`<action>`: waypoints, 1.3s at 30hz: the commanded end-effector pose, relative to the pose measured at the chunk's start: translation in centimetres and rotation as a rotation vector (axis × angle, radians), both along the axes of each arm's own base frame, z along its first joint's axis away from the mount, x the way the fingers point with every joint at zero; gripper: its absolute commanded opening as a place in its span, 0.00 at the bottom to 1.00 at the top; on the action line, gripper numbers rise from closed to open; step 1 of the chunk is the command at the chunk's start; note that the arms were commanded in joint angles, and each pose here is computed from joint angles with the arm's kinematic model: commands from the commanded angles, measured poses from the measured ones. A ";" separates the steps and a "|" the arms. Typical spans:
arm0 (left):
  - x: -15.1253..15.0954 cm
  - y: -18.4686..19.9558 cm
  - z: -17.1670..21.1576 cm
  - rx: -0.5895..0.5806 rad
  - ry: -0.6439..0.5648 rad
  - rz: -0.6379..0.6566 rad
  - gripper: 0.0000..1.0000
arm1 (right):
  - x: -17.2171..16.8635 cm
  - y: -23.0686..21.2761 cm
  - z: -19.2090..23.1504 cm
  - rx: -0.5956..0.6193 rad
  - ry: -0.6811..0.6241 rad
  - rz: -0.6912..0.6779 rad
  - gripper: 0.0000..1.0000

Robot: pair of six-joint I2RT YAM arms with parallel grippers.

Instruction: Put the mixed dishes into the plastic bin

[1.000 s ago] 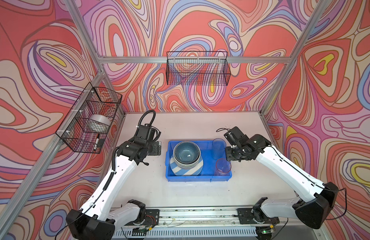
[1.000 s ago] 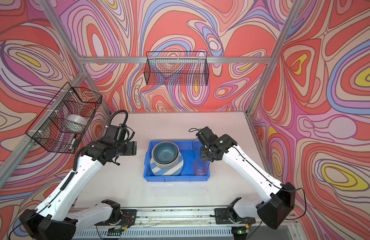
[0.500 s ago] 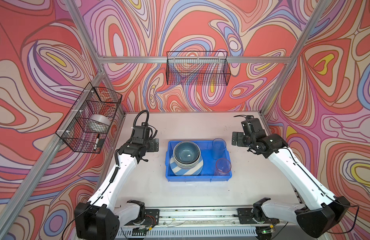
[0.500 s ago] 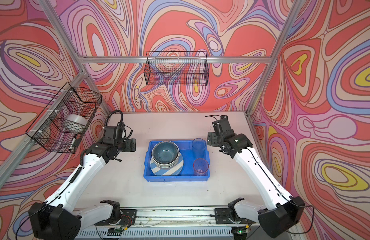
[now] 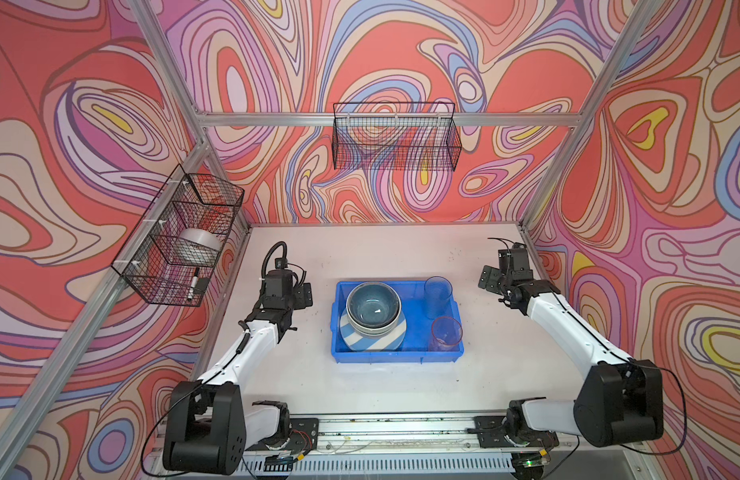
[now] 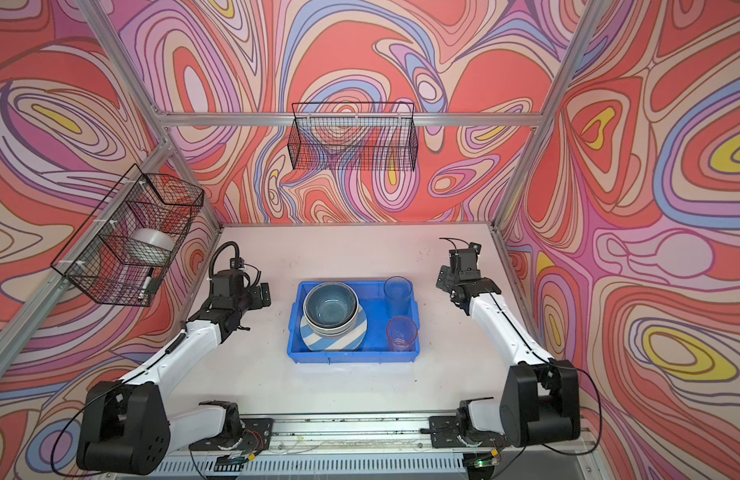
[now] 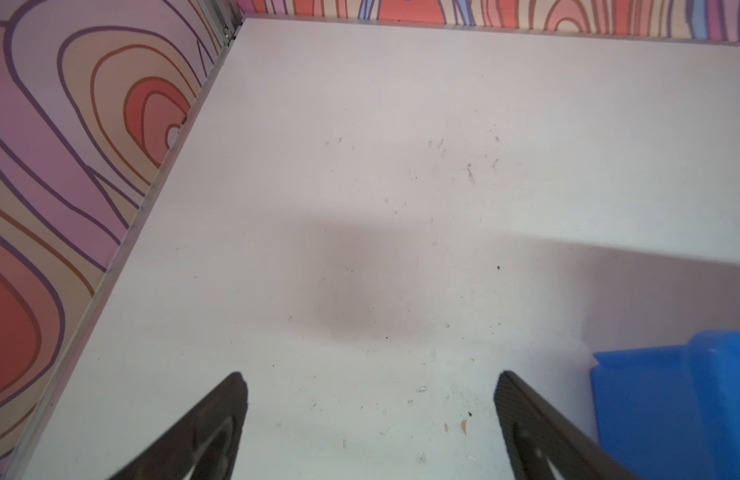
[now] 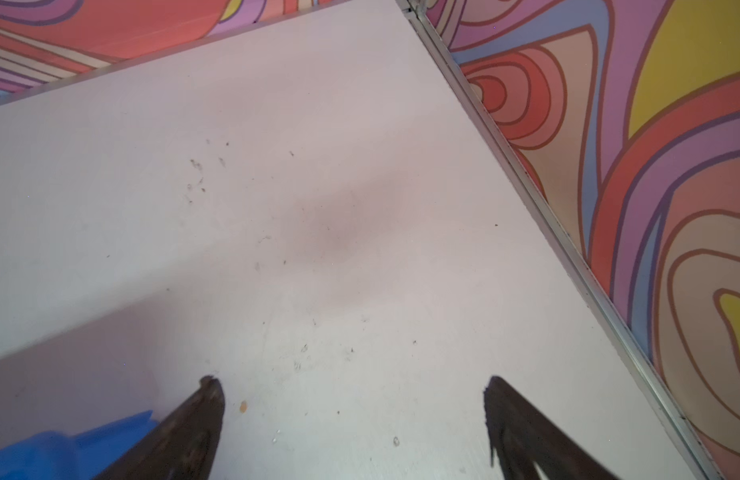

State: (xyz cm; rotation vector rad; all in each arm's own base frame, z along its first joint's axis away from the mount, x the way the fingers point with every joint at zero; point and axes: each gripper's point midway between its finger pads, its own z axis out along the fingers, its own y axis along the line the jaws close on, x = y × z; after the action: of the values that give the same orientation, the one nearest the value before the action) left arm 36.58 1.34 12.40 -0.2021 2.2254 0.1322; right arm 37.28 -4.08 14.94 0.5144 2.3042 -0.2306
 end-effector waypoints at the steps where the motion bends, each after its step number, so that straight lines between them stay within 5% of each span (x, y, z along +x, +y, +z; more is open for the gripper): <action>1: 2.2 0.7 0.2 0.021 -0.098 0.031 0.97 | 1.9 -1.9 -0.6 -0.007 -0.102 -0.069 0.99; 7: 2.4 0.7 -2.6 0.024 -0.112 0.029 0.97 | 2.9 -3.6 -3.5 -0.051 -0.122 -0.104 0.99; 18: 3.8 0.8 -1.7 0.094 -0.180 -0.009 0.98 | 3.5 -3.7 -6.2 -0.082 -0.229 -0.078 0.98; 39: 3.0 0.0 -3.0 0.075 -0.260 -0.083 0.99 | 5.1 -1.7 -4.4 -0.105 -0.447 0.080 0.99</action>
State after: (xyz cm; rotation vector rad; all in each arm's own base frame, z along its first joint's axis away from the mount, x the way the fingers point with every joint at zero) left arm 39.69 1.49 9.23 -0.1063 1.9982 0.1583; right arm 41.70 -6.32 9.57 0.4306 1.9164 -0.2047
